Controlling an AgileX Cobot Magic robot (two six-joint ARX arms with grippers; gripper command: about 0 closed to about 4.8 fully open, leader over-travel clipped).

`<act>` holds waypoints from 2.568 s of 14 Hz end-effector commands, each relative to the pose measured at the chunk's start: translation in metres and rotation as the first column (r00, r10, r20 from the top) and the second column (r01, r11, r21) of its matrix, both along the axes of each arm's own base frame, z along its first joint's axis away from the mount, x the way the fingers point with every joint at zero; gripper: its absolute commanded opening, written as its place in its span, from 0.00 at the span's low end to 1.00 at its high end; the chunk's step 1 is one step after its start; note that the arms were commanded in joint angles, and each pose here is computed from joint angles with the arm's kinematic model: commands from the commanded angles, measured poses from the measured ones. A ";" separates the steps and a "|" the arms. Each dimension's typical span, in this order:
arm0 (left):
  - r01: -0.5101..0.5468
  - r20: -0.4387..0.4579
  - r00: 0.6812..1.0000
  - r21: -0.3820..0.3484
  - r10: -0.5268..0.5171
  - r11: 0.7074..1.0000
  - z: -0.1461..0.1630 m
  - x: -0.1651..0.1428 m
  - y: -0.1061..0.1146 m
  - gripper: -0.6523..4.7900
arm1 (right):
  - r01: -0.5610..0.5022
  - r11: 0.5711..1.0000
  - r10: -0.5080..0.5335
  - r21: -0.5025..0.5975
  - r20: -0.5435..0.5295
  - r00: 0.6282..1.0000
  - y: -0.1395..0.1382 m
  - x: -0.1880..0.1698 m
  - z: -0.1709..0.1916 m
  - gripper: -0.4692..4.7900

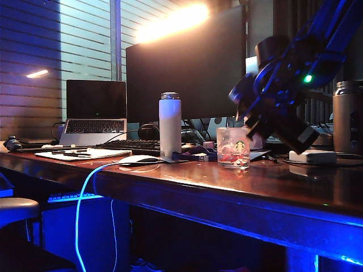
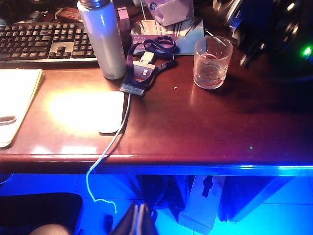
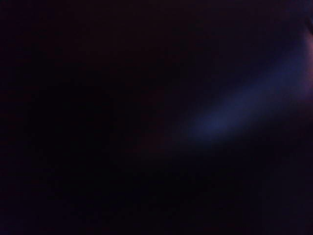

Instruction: Pick up the black thermos, pour a little water from inside into the glass cup, then place the black thermos back on the table.

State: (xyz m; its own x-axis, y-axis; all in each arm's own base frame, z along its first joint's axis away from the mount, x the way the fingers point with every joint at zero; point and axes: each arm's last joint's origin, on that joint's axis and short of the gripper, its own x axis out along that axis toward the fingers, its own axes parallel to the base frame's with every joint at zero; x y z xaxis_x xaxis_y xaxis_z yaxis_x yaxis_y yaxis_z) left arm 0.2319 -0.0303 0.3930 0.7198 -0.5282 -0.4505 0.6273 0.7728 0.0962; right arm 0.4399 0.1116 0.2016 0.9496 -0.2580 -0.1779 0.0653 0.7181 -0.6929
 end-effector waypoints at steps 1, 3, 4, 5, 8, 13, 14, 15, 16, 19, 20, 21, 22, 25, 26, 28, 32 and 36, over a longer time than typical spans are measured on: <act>0.007 0.012 1.000 -0.003 -0.007 1.000 0.002 -0.001 -0.001 0.16 | 0.010 0.982 -0.043 0.191 0.170 0.984 0.000 -0.006 0.037 0.09; 0.007 0.010 1.000 -0.003 -0.006 1.000 0.002 -0.001 -0.001 0.16 | 0.010 0.969 -0.056 0.248 0.182 0.982 -0.002 -0.012 0.051 0.09; 0.007 0.010 1.000 -0.003 -0.007 1.000 0.002 -0.001 -0.001 0.16 | 0.006 0.963 -0.060 0.268 0.193 0.979 -0.003 -0.015 0.058 0.09; 0.007 0.011 1.000 -0.003 -0.007 1.000 0.002 -0.001 -0.001 0.16 | -0.001 0.958 -0.062 0.287 0.210 0.976 -0.004 -0.019 0.067 0.09; -0.004 -0.008 1.000 -0.019 0.004 1.000 0.001 -0.001 0.000 0.16 | -0.047 0.950 -0.039 0.309 0.267 0.963 -0.007 -0.032 0.097 0.09; -0.004 -0.008 1.000 -0.019 0.004 1.000 0.001 -0.001 0.000 0.16 | -0.120 0.915 -0.008 0.386 0.316 0.949 -0.013 -0.059 0.135 0.09; -0.004 -0.008 1.000 -0.019 0.004 1.000 0.001 -0.001 0.000 0.16 | -0.138 0.907 0.006 0.397 0.316 0.949 -0.014 -0.064 0.136 0.09; -0.004 -0.009 1.000 -0.018 0.004 1.000 0.001 -0.001 0.000 0.16 | -0.153 0.896 0.018 0.416 0.311 0.950 -0.015 -0.067 0.133 0.09; -0.004 -0.008 1.000 -0.019 0.004 1.000 0.001 -0.001 0.000 0.16 | -0.168 0.888 0.035 0.428 0.301 0.953 -0.015 -0.070 0.128 0.09; -0.004 -0.008 1.000 -0.019 0.004 1.000 0.001 -0.001 0.000 0.16 | -0.192 0.844 0.054 0.501 0.276 0.960 -0.017 -0.082 0.102 0.09; -0.004 -0.009 1.000 -0.019 0.004 1.000 0.001 -0.001 0.000 0.16 | -0.189 0.841 0.053 0.507 0.270 0.961 -0.018 -0.086 0.094 0.09; -0.004 -0.009 1.000 -0.019 0.004 1.000 0.001 -0.001 0.000 0.16 | -0.189 0.841 0.056 0.507 0.265 0.963 -0.019 -0.091 0.086 0.09; -0.004 -0.008 1.000 -0.019 0.004 1.000 0.001 -0.001 0.000 0.16 | -0.192 0.840 0.056 0.508 0.271 0.961 -0.020 -0.096 0.076 0.09; -0.004 -0.009 1.000 -0.019 0.004 1.000 0.001 -0.001 0.000 0.16 | -0.264 0.815 0.099 0.516 0.325 0.941 -0.023 -0.109 0.050 0.09; -0.004 -0.009 1.000 -0.019 0.004 1.000 0.001 -0.001 0.000 0.16 | -0.260 0.805 0.094 0.533 0.318 0.943 -0.024 -0.113 0.041 0.09; -0.004 -0.009 1.000 -0.019 0.004 1.000 0.001 -0.001 0.000 0.16 | -0.301 0.762 0.149 0.573 0.297 0.943 -0.023 -0.117 0.027 0.09; -0.004 -0.008 1.000 -0.018 0.004 1.000 0.001 -0.001 0.000 0.16 | -0.299 0.732 0.162 0.612 0.271 0.949 -0.021 -0.114 0.002 0.09; -0.004 -0.009 1.000 -0.019 0.004 1.000 0.001 -0.001 0.000 0.16 | -0.331 0.716 0.212 0.614 0.261 0.942 -0.019 -0.111 -0.009 0.09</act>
